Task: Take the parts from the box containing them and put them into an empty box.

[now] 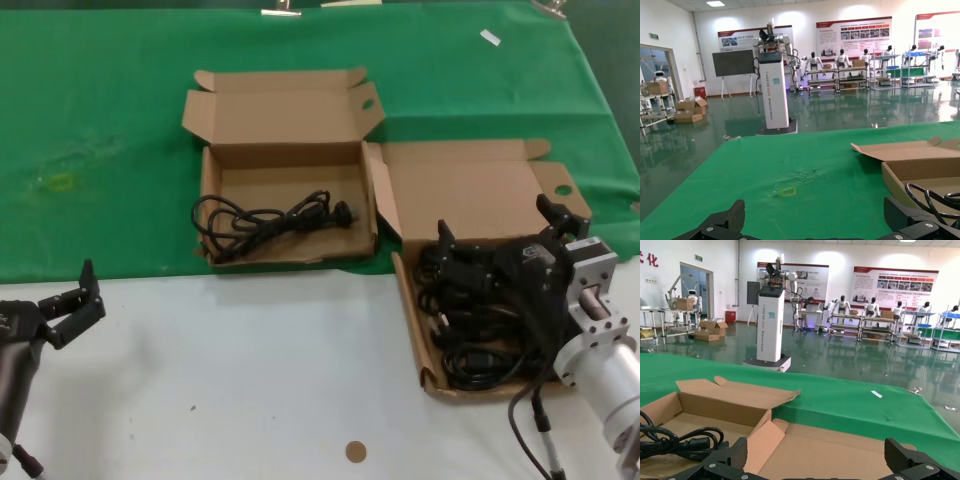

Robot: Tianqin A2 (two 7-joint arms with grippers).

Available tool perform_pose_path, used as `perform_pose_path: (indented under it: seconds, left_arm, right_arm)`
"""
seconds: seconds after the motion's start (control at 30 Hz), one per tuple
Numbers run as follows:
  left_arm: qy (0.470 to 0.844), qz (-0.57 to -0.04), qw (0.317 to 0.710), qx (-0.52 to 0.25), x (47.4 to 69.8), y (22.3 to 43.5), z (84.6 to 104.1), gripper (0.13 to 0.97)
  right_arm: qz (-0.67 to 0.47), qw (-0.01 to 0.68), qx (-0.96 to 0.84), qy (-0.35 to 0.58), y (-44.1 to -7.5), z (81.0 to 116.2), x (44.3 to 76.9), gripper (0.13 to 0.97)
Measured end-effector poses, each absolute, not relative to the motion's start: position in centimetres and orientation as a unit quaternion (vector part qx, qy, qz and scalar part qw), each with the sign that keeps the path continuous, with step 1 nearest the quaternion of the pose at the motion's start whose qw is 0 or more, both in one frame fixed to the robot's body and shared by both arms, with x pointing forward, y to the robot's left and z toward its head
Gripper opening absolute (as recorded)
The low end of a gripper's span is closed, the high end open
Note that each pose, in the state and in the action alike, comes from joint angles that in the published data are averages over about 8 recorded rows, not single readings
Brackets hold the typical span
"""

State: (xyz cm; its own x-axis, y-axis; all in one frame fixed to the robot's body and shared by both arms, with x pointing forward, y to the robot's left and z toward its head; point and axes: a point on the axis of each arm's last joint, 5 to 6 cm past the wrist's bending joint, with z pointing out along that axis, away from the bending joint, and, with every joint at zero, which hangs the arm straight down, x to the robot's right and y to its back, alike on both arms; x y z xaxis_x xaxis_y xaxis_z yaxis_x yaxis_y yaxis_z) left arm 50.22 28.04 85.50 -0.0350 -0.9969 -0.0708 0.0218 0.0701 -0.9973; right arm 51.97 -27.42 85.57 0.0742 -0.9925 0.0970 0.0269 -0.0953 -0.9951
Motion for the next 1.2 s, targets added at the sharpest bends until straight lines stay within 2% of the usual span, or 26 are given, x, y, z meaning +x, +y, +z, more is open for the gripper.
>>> perform_pose_path:
  seconds: [1.2]
  left_arm:
    - [0.521, -0.496, 0.513, -0.468, 50.22, 28.04, 85.50, 0.966]
  right_arm:
    - [-0.510, 0.500, -0.536, 0.450, -27.42, 85.57, 51.97, 0.966]
